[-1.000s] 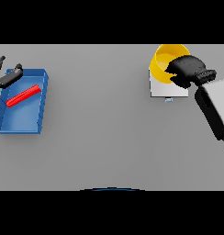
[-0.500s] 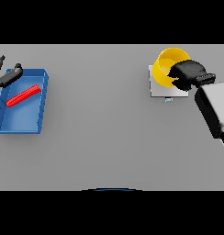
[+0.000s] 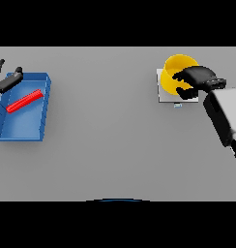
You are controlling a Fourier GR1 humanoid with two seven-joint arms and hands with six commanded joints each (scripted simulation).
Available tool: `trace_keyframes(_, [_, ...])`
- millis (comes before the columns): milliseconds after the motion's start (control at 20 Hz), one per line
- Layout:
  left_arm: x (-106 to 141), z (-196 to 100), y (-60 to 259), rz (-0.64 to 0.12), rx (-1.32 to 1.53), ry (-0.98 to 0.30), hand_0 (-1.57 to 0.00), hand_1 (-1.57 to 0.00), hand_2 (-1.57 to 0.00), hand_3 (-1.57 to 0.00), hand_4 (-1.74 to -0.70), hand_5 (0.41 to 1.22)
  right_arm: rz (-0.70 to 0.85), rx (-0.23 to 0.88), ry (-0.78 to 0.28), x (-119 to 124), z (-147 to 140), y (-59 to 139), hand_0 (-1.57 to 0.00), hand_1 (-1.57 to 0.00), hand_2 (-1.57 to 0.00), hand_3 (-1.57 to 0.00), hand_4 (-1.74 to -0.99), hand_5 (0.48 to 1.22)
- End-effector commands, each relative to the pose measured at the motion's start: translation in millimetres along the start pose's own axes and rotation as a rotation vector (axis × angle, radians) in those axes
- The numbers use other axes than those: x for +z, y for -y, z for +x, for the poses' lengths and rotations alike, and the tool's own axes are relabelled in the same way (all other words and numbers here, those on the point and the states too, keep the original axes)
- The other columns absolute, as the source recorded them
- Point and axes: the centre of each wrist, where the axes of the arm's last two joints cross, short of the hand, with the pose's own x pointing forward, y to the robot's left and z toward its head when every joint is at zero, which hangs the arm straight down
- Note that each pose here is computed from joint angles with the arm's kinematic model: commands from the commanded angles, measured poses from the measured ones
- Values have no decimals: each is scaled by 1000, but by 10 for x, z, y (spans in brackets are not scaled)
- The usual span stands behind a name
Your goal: Pick up the red beaker and tilt it to pour out 1 green nut into yellow bowl. Pick up the yellow bowl and place it on the metallic measuring scale.
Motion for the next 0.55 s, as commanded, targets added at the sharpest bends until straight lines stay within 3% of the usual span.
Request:
trace_keyframes(0, [-15,20,16,-4,4,-7,1,1,1,1,-840,764,11,-10,-8,-4,2,-10,-605,-556,-470,-391,-1496,890])
trace_keyframes(200, [0,34,34,1,-1,-5,1,1,1,1,-834,750,24,10,-9,3,-15,28,-247,-243,-192,-164,-1448,824])
trace_keyframes(500, [20,32,36,6,-6,-1,1,1,1,1,-833,760,64,23,-19,18,-7,-46,-64,-63,-50,-42,-1390,779])
